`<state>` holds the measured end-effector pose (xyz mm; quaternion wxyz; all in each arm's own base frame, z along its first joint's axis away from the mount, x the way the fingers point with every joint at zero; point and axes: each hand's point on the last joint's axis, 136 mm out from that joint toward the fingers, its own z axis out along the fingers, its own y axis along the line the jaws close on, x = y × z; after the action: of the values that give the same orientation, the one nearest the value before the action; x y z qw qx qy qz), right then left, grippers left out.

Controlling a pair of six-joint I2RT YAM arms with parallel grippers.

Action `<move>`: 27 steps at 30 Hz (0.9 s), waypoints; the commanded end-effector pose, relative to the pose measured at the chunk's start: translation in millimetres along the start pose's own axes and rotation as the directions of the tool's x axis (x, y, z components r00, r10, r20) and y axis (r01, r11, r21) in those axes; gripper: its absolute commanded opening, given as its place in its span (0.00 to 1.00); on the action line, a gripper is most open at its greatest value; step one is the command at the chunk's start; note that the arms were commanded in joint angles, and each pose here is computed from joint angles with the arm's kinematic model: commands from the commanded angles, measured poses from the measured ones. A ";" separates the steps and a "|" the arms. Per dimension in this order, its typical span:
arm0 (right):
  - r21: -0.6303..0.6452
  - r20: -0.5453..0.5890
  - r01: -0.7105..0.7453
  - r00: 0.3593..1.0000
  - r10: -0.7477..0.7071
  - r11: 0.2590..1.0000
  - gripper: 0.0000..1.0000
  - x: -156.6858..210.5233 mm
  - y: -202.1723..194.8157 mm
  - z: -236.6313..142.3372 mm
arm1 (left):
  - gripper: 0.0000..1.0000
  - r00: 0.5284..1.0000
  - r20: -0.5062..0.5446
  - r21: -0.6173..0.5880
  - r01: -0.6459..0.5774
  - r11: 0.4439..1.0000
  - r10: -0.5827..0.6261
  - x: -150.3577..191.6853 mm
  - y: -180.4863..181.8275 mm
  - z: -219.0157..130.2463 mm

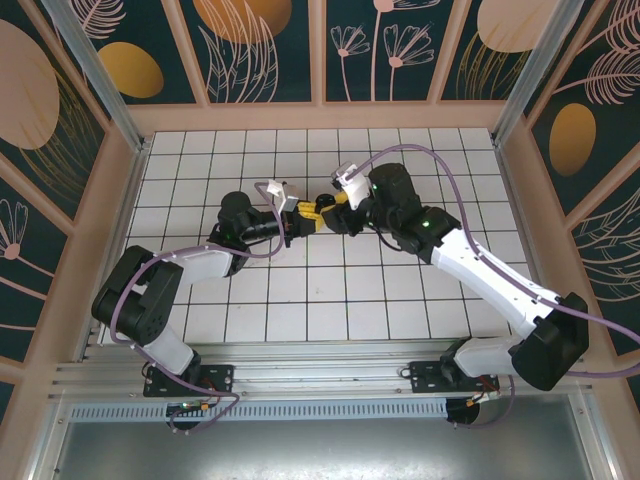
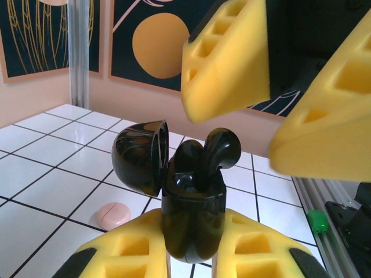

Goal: Insert wireless bluetooth earbuds into charging case

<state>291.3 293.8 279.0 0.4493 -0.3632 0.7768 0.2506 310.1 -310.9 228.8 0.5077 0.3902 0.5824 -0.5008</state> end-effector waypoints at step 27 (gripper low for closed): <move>-0.314 0.012 -0.525 0.831 0.556 0.791 0.38 -35.3 -8.9 -43.9 | 0.09 0.997 0.041 -0.006 -0.071 0.997 0.071 -18.4 -4.4 -2.1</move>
<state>298.7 263.4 328.6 0.3658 -0.1819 0.7869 0.4624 311.4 -309.8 232.8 0.5184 0.3916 0.5786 -0.4931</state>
